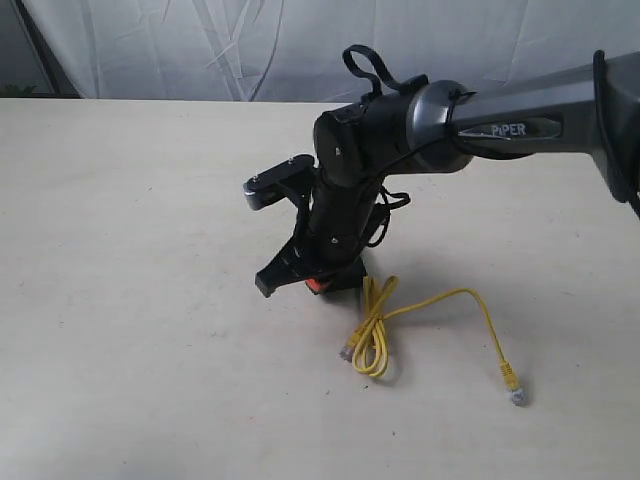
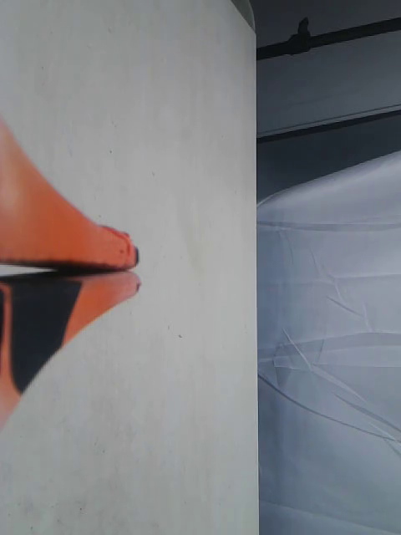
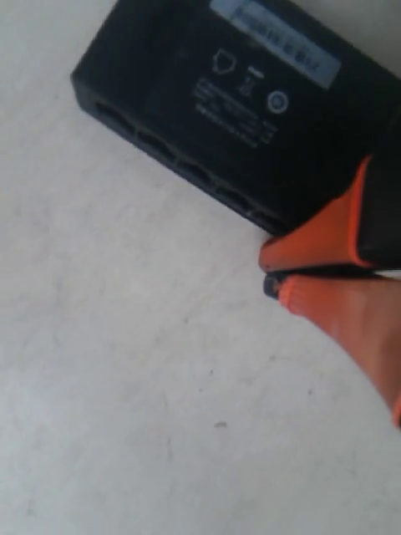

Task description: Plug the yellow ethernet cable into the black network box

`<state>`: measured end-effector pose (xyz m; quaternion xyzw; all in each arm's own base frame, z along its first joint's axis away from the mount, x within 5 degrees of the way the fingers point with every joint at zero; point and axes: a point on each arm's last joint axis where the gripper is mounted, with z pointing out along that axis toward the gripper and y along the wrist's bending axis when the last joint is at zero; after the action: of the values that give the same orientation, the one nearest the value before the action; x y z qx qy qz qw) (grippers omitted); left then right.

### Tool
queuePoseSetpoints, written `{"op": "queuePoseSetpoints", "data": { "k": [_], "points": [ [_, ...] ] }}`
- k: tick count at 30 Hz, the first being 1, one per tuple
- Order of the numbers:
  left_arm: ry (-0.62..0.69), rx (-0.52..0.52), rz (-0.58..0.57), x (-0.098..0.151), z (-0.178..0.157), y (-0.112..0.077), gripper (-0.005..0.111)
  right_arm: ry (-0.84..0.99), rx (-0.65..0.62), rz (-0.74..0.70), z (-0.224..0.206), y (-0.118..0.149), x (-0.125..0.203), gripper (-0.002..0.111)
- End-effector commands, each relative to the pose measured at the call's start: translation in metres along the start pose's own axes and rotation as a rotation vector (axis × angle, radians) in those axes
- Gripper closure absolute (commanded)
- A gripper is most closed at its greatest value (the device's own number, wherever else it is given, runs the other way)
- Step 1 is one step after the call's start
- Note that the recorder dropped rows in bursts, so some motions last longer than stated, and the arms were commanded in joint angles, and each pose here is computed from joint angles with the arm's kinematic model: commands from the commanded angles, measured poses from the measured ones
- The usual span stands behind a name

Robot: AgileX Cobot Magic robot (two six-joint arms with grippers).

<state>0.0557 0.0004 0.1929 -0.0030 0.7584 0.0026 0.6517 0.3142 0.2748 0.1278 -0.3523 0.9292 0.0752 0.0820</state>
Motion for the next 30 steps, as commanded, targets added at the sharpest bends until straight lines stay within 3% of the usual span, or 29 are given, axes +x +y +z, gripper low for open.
{"op": "queuePoseSetpoints", "data": {
  "k": [1, 13, 20, 27, 30],
  "points": [
    [-0.007, -0.001, 0.0, 0.001, 0.0, 0.0, 0.107, 0.024, 0.044, -0.039, -0.002, -0.004, 0.003, 0.108],
    [-0.007, -0.001, 0.0, 0.001, 0.0, 0.0, 0.107, -0.084, 0.175, -0.082, -0.037, -0.013, -0.006, 0.108],
    [-0.007, -0.001, 0.0, 0.001, 0.0, 0.0, 0.107, -0.17, 0.17, -0.068, -0.04, -0.015, -0.013, 0.108],
    [-0.007, -0.001, 0.0, 0.001, 0.0, 0.0, 0.107, -0.209, -0.001, 0.178, -0.046, -0.048, -0.014, 0.108],
    [-0.007, -0.001, 0.0, 0.001, 0.0, 0.0, 0.107, -0.209, -0.067, 0.206, -0.047, -0.059, -0.012, 0.108]
  ]
}}
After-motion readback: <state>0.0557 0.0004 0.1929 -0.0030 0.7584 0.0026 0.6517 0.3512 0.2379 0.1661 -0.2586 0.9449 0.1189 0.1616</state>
